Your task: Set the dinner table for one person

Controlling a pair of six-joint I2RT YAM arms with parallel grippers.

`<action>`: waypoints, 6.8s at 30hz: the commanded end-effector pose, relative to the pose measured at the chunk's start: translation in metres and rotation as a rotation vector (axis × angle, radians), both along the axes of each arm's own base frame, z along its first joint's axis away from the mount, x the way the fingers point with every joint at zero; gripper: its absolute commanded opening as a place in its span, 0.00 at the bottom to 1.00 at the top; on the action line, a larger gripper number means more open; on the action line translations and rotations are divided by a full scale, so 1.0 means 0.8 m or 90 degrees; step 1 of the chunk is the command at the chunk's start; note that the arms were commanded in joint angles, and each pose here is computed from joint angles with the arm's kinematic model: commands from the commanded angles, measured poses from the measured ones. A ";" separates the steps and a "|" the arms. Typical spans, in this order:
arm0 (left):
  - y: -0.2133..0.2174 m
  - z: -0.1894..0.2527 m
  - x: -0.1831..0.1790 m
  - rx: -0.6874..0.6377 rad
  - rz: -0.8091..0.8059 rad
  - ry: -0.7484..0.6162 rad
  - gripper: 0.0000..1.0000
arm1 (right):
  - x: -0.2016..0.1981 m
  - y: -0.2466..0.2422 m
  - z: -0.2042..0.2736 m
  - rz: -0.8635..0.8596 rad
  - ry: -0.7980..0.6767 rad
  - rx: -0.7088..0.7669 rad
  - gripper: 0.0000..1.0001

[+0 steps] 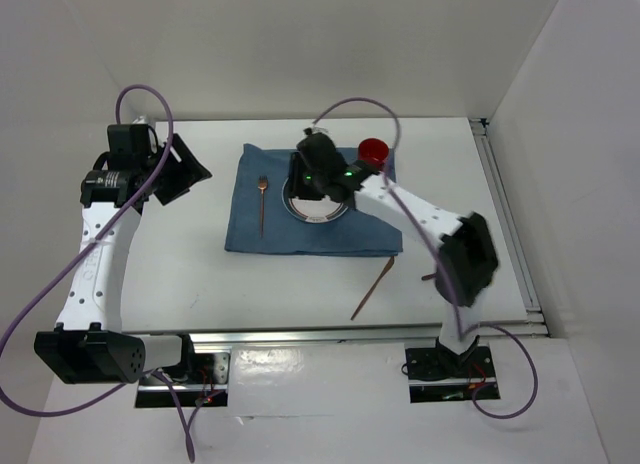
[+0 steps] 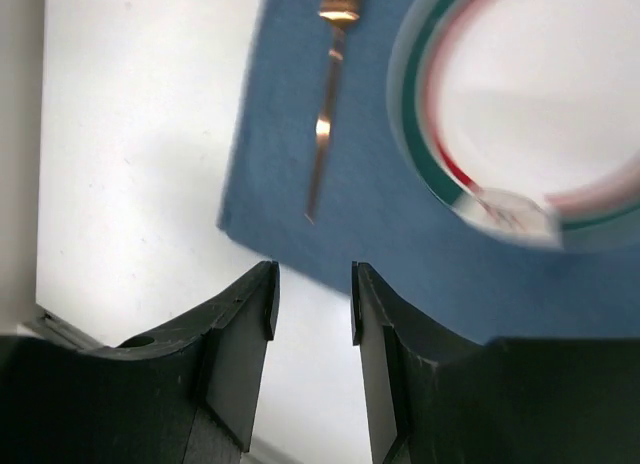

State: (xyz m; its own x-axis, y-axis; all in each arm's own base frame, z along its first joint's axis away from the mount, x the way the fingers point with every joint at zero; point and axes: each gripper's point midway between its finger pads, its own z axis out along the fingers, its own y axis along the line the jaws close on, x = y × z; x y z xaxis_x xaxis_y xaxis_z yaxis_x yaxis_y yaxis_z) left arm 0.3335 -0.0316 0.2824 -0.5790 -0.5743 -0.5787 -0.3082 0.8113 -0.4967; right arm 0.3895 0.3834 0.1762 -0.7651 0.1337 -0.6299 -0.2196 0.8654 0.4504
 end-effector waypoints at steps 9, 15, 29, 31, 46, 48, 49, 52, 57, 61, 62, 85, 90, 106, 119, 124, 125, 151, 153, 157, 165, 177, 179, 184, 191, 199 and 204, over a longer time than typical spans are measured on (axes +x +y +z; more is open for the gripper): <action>-0.008 -0.008 0.014 -0.015 -0.029 -0.018 0.78 | -0.216 -0.269 -0.107 -0.270 0.234 -0.134 0.66; -0.014 -0.012 0.012 -0.020 -0.040 -0.013 0.78 | -0.260 -0.275 -0.153 -0.268 0.307 -0.113 0.66; -0.022 -0.010 0.013 -0.027 -0.055 -0.013 0.78 | -0.249 -0.254 -0.199 -0.249 0.342 -0.121 0.51; -0.022 -0.014 0.015 -0.028 -0.055 -0.007 0.78 | -0.251 -0.260 -0.204 -0.269 0.348 -0.134 0.44; -0.029 -0.008 0.018 -0.035 -0.070 -0.013 0.78 | -0.259 -0.277 -0.217 -0.311 0.372 -0.180 0.28; -0.029 -0.008 0.018 -0.035 -0.070 -0.013 0.78 | -0.257 -0.276 -0.220 -0.312 0.377 -0.186 0.28; -0.029 -0.008 0.018 -0.035 -0.070 -0.013 0.78 | -0.257 -0.276 -0.220 -0.312 0.377 -0.186 0.28; -0.029 -0.006 0.020 -0.034 -0.070 -0.019 0.78 | -0.259 -0.277 -0.225 -0.313 0.387 -0.199 0.25; -0.029 -0.006 0.020 -0.034 -0.070 -0.019 0.78 | -0.264 -0.293 -0.205 -0.362 0.375 -0.199 0.03; -0.029 -0.006 0.020 -0.034 -0.070 -0.019 0.78 | -0.273 -0.319 -0.174 -0.431 0.346 -0.203 0.01; -0.029 -0.006 0.020 -0.034 -0.070 -0.019 0.78 | -0.271 -0.322 -0.165 -0.442 0.335 -0.198 0.01; -0.027 -0.001 0.020 -0.026 -0.069 -0.018 0.78 | 0.001 -0.268 -0.106 -0.150 0.080 -0.270 0.00; -0.027 -0.001 0.020 -0.026 -0.069 -0.018 0.78 | 0.028 -0.270 -0.135 -0.122 0.092 -0.286 0.00; -0.025 -0.002 0.022 -0.023 -0.064 -0.012 0.78 | 0.053 -0.273 -0.145 -0.152 0.118 -0.275 0.49; -0.029 0.001 0.025 -0.026 -0.078 -0.019 0.78 | -0.086 -0.418 -0.108 -0.433 0.213 -0.127 0.64; -0.033 -0.006 0.024 -0.031 -0.092 -0.014 0.78 | -0.183 -0.457 -0.160 -0.536 0.337 -0.082 0.69; -0.033 -0.004 0.026 -0.031 -0.092 -0.020 0.78 | -0.188 -0.459 -0.165 -0.550 0.342 -0.069 0.69; -0.034 -0.009 0.028 -0.027 -0.104 -0.016 0.78 | -0.117 -0.517 -0.144 -0.585 0.227 -0.078 0.00; -0.034 -0.009 0.028 -0.027 -0.104 -0.016 0.78 | -0.088 -0.496 -0.113 -0.505 0.170 -0.082 0.00; -0.032 -0.010 0.028 -0.023 -0.099 -0.015 0.78 | -0.055 -0.424 -0.085 -0.279 0.135 -0.108 0.00; -0.032 -0.015 0.028 -0.028 -0.095 -0.003 0.78 | -0.018 -0.332 -0.106 -0.130 0.162 -0.147 0.00; -0.031 -0.007 0.022 -0.024 -0.091 -0.008 0.78 | 0.005 -0.303 -0.163 -0.102 0.207 -0.193 0.15; -0.031 -0.009 0.020 -0.024 -0.091 -0.002 0.78 | 0.004 -0.300 -0.165 -0.105 0.212 -0.200 0.19; -0.031 -0.009 0.020 -0.024 -0.091 -0.002 0.78 | 0.006 -0.306 -0.152 -0.123 0.205 -0.223 0.37; -0.031 -0.005 0.018 -0.024 -0.091 -0.008 0.78 | 0.010 -0.327 -0.075 -0.186 0.125 -0.217 0.57; -0.030 0.004 0.020 -0.018 -0.095 -0.021 0.78 | -0.021 -0.425 0.038 -0.440 -0.059 -0.149 1.00; -0.032 0.016 0.020 -0.019 -0.100 -0.047 0.80 | -0.051 -0.473 0.059 -0.516 -0.079 -0.155 1.00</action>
State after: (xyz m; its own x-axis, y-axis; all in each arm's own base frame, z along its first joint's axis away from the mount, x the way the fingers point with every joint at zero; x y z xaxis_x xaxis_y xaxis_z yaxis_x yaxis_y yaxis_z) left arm 0.3473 -0.0561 0.2620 -0.6722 -0.5248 -0.5223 -0.2250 0.8168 -0.5312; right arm 0.3556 0.0258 0.2300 -0.4557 0.4332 -0.7776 0.3808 0.8845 0.2696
